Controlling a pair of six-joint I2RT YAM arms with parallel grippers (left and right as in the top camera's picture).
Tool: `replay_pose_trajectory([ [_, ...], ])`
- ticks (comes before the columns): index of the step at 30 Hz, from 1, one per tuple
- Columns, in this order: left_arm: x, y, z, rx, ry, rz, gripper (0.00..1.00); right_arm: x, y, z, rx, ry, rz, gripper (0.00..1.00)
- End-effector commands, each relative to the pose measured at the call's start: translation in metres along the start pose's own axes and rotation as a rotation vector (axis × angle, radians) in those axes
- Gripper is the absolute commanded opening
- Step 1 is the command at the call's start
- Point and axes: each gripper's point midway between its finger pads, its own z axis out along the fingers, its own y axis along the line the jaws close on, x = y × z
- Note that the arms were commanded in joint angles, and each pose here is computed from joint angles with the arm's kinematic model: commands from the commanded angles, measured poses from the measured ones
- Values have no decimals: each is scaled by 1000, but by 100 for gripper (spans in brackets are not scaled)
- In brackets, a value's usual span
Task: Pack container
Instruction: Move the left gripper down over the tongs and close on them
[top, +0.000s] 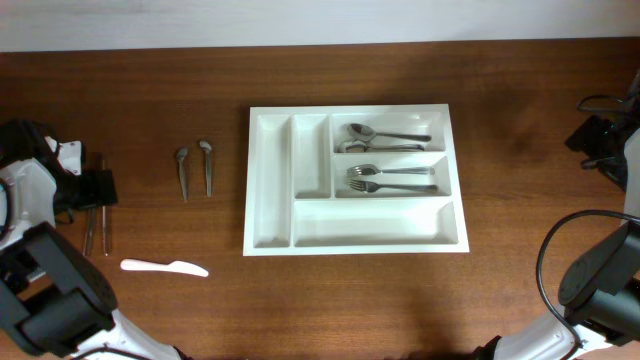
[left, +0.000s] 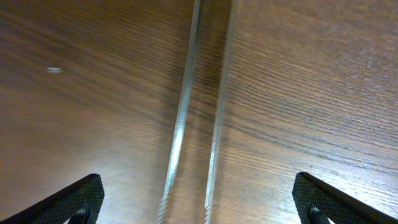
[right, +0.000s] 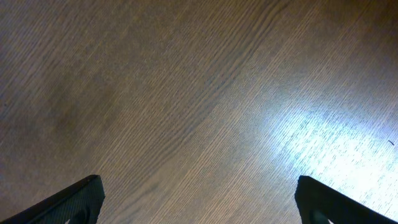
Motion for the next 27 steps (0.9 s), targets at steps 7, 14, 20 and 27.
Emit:
replay_pose_trajectory([
  [7,11,-13,37,80,77,17,99,-5,2,-3,-4,-14,3,99],
  [14,12,-13,39,83,84,29,99,-5,2,-3,-4,-14,3,99],
  [20,14,-14,42,89,92,70,99,-5,2,-3,-4,-14,3,99],
  [27,13,-14,44,91,87,137,99,-5,2,-3,-4,-14,3,99],
])
